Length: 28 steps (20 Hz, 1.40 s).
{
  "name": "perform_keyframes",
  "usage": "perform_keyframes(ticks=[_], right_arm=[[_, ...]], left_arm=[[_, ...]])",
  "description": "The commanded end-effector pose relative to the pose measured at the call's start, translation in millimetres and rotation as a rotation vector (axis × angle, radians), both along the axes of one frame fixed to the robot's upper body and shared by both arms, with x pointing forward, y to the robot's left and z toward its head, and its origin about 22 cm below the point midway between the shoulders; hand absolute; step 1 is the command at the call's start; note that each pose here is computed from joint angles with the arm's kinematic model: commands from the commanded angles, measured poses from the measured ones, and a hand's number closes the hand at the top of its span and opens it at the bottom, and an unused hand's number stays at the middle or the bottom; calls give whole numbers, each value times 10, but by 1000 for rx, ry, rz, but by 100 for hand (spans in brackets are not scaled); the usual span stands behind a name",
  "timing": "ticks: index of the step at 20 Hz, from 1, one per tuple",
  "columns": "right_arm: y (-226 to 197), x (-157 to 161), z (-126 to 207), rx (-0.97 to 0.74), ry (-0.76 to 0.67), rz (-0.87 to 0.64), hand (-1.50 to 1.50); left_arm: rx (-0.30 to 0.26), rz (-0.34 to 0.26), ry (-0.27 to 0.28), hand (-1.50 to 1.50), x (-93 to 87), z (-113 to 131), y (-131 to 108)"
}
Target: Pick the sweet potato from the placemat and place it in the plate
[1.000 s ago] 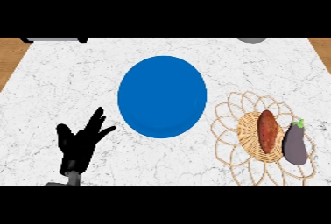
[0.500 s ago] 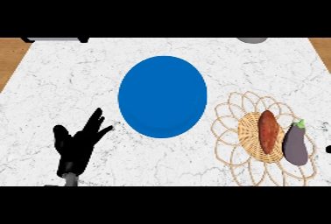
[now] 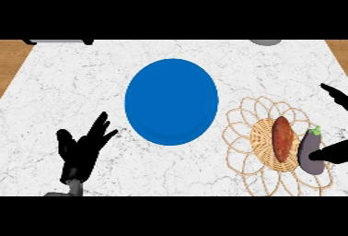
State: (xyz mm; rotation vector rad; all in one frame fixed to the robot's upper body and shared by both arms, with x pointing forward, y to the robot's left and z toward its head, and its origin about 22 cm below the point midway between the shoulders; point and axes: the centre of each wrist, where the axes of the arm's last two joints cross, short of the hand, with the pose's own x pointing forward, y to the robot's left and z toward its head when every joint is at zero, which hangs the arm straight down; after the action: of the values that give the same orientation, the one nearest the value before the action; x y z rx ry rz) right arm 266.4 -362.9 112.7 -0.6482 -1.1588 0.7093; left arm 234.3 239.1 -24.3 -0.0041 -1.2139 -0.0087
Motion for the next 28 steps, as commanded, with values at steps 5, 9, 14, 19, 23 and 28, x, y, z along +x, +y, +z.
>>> perform_keyframes(ticks=[5,9,14,19,23,28], right_arm=[[405,-120,-205,27,63,12,-150],[409,-90,-326,27,70,38,-150],[377,-112,-184,-92,99,-3,-150],[279,96,-532,-121,123,-29,-150],[419,197,-688,-105,134,-11,-150],[540,250,-687,-103,158,12,-150]], left_arm=[[1,6,14,0,-14,-124,-47],[-15,12,34,0,113,-6,50],[5,20,35,0,42,-30,-22],[13,16,23,0,114,-173,9],[4,-4,32,0,42,-6,-155],[18,11,16,0,39,-14,-17]])
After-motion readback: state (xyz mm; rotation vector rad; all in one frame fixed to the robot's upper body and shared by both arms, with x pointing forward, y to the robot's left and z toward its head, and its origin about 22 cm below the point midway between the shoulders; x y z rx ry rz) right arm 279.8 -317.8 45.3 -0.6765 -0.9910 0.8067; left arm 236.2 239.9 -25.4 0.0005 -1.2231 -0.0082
